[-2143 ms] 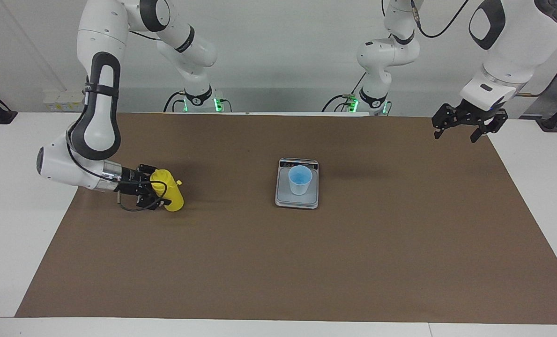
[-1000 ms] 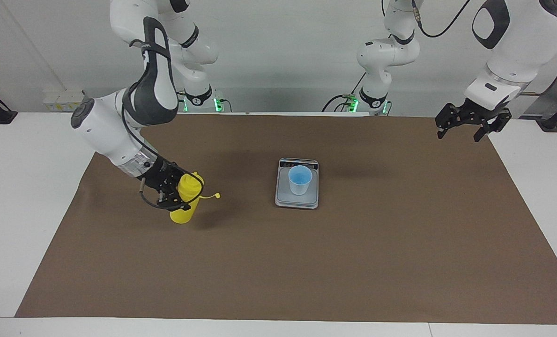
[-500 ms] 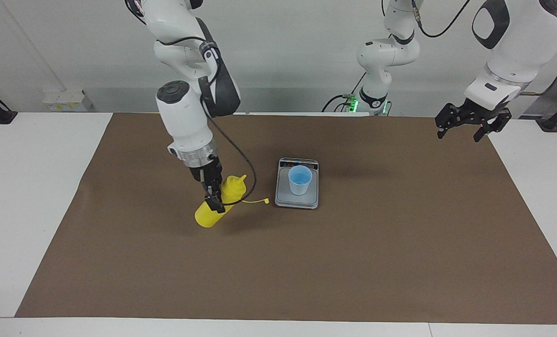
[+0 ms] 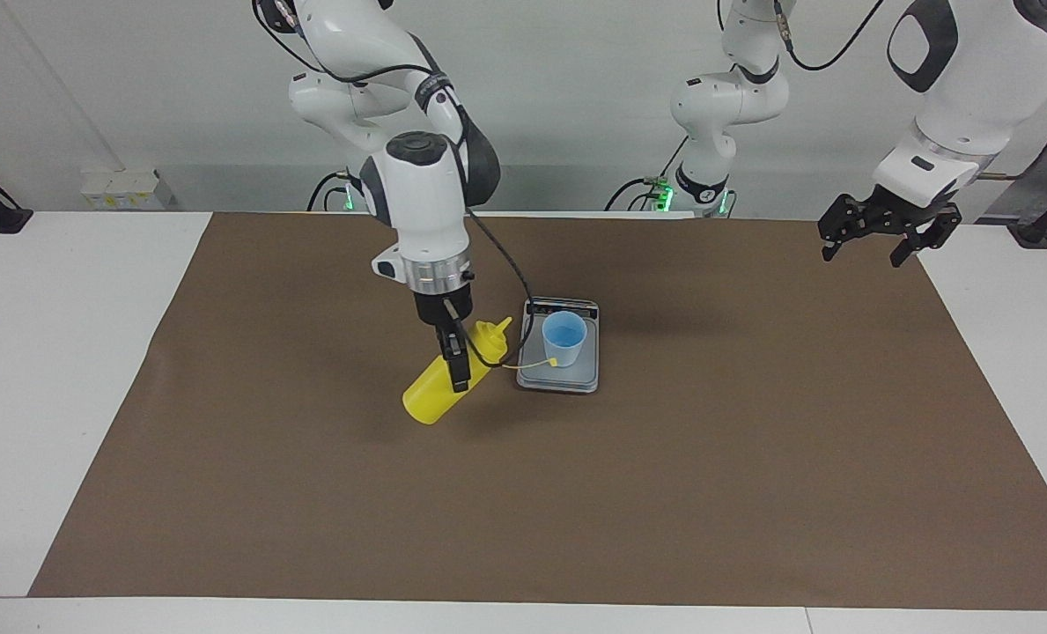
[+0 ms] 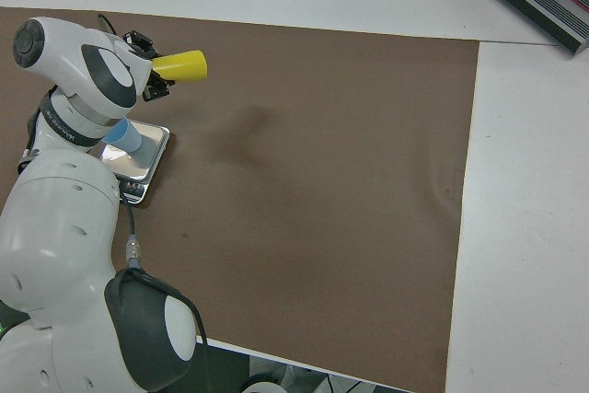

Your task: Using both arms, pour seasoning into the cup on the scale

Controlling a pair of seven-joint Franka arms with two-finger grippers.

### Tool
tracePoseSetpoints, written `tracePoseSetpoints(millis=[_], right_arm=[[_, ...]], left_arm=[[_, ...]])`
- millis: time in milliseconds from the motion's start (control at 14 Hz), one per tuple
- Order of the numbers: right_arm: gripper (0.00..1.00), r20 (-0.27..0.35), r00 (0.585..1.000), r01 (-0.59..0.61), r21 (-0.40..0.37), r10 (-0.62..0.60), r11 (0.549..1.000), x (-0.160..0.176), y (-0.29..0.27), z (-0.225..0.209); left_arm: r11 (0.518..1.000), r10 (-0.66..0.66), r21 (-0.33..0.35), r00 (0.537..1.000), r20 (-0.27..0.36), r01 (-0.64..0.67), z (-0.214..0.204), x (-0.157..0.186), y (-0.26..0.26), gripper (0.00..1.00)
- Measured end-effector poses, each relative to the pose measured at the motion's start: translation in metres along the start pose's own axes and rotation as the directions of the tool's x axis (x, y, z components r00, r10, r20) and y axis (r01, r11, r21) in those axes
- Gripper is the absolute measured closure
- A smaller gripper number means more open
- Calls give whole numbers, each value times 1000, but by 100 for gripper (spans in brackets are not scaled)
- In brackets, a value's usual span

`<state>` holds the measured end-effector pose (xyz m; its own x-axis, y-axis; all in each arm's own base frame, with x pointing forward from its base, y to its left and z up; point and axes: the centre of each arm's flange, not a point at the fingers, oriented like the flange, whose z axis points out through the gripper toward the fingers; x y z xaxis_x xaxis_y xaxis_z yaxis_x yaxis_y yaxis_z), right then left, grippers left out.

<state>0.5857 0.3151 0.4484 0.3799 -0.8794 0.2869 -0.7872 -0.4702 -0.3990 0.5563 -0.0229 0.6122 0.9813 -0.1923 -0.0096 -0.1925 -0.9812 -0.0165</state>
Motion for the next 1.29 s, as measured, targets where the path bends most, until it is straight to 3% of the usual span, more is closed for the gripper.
tracePoseSetpoints(millis=[286, 1000, 1286], right_arm=[[44, -122, 985, 132, 52, -125, 990, -27, 5, 5], [44, -336, 919, 279, 182, -207, 943, -86, 30, 18], [44, -382, 901, 306, 227, -204, 925, -99, 37, 31]], left_arm=[[1000, 0, 0, 1000, 0, 0, 0, 0, 0, 0], [1000, 0, 0, 1000, 0, 0, 0, 0, 0, 0], [1000, 0, 0, 1000, 0, 0, 0, 0, 0, 0]])
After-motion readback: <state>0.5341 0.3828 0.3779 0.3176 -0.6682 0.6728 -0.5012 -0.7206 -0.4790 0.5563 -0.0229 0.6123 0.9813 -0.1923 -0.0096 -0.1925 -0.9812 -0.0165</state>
